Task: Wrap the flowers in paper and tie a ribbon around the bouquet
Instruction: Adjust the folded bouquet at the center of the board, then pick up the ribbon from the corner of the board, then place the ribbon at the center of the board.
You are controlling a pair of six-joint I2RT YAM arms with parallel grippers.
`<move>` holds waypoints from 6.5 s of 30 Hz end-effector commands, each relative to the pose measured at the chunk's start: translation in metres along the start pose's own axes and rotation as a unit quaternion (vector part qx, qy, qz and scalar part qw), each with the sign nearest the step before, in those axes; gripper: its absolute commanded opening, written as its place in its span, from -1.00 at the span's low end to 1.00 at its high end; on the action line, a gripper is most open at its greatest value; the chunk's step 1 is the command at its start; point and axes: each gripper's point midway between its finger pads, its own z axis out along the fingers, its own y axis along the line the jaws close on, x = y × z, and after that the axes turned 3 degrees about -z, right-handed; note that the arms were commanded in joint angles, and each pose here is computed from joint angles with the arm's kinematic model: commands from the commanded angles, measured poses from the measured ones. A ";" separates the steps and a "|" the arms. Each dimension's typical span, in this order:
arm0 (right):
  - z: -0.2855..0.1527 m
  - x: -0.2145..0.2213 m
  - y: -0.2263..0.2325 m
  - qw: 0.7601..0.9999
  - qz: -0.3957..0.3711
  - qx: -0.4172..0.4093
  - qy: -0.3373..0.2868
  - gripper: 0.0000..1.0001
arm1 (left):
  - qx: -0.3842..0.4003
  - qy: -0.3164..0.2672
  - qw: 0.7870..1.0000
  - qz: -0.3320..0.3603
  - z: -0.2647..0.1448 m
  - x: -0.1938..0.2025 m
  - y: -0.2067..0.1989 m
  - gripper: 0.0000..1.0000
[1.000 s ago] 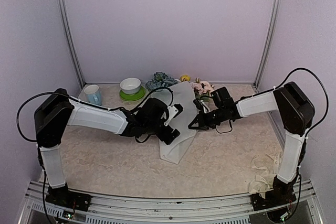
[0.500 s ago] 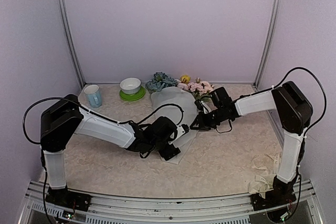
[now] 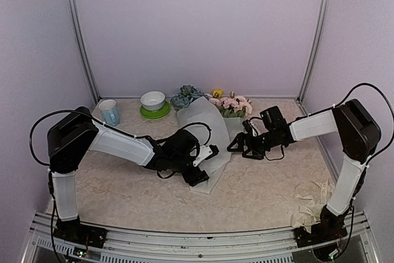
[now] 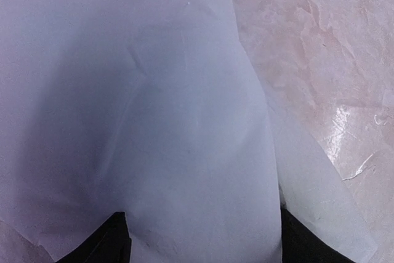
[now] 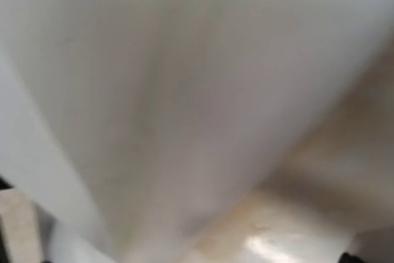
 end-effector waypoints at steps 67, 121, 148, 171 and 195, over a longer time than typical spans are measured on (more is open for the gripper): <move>-0.008 0.053 0.000 0.998 -0.001 -0.031 0.046 0.11 | -0.153 -0.034 0.971 -0.179 0.042 -0.033 0.180 0.16; -0.127 0.018 -0.063 0.939 0.081 0.326 -0.067 0.27 | 0.090 0.008 0.991 0.100 0.028 -0.008 -0.076 0.04; -0.149 0.175 -0.096 0.881 0.243 0.395 0.089 0.03 | 0.087 -0.008 0.992 0.093 0.018 -0.019 -0.067 0.07; -0.286 -0.118 0.090 0.931 -0.085 0.192 -0.300 -1.00 | 0.086 0.000 0.993 0.080 0.017 -0.013 -0.063 0.06; -0.357 -0.063 -0.018 0.884 0.112 0.332 -0.310 -0.78 | 0.085 0.006 0.993 0.079 0.016 -0.010 -0.061 0.06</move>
